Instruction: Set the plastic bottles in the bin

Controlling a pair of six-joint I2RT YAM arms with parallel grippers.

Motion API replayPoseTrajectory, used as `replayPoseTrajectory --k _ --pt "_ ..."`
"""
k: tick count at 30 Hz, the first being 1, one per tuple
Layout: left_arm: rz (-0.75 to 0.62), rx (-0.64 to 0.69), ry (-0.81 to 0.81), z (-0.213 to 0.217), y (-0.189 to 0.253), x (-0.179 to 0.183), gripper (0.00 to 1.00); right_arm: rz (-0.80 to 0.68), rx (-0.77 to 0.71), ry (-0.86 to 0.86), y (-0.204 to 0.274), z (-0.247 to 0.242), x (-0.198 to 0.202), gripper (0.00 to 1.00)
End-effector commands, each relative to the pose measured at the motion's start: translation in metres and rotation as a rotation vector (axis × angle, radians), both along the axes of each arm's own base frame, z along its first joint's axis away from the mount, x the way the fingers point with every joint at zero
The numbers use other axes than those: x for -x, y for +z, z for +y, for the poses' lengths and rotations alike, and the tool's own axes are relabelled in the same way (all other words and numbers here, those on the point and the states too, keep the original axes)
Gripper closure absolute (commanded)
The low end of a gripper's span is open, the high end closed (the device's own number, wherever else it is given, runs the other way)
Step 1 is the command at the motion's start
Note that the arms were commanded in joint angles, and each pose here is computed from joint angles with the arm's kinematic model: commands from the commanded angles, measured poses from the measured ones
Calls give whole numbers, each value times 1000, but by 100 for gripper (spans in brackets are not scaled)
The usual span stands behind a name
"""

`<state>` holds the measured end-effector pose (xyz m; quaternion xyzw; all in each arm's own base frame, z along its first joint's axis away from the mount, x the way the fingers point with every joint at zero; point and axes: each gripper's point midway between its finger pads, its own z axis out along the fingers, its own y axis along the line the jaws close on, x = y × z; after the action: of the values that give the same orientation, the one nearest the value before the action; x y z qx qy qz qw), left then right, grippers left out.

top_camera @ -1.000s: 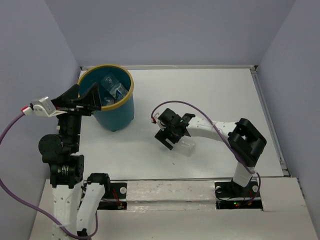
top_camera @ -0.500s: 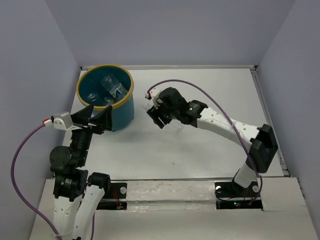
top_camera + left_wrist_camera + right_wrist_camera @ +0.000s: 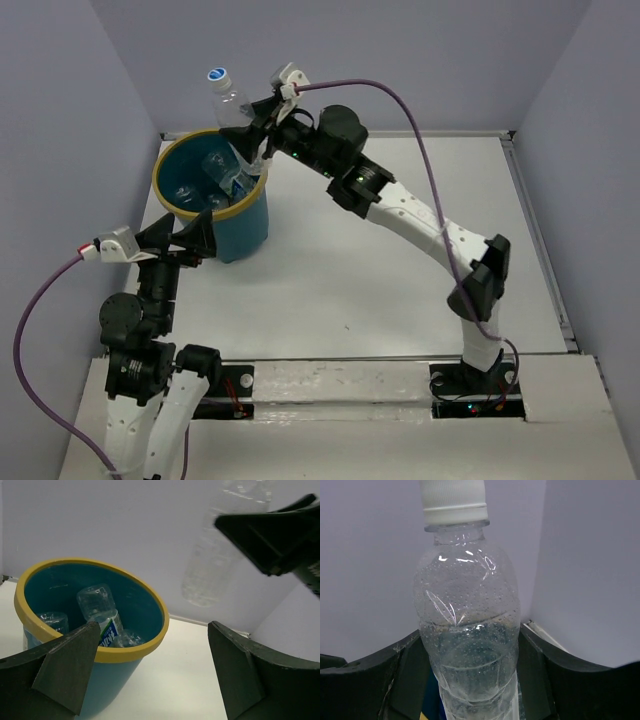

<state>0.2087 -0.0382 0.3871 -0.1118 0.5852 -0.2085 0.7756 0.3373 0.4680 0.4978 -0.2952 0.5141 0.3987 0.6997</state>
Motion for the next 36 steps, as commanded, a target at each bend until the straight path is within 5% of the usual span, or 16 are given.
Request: replayPoseTrajectory --k 1,2,16,20,26,36 --pt "-37 -2 26 5 10 2 1 -42 -125 122 3 54 -14 52" --pt "-42 2 33 7 12 4 1 -61 -184 137 26 54 -12 52" --pt "-31 7 55 11 9 6 1 256 -326 253 -55 88 -25 51" --pt "-43 15 76 16 11 9 1 325 -337 236 -64 90 -31 26" --pt "-63 37 130 27 12 13 1 296 -305 193 -50 80 -30 7" --pt "-53 37 193 39 8 10 1 236 -322 114 -19 34 -12 11"
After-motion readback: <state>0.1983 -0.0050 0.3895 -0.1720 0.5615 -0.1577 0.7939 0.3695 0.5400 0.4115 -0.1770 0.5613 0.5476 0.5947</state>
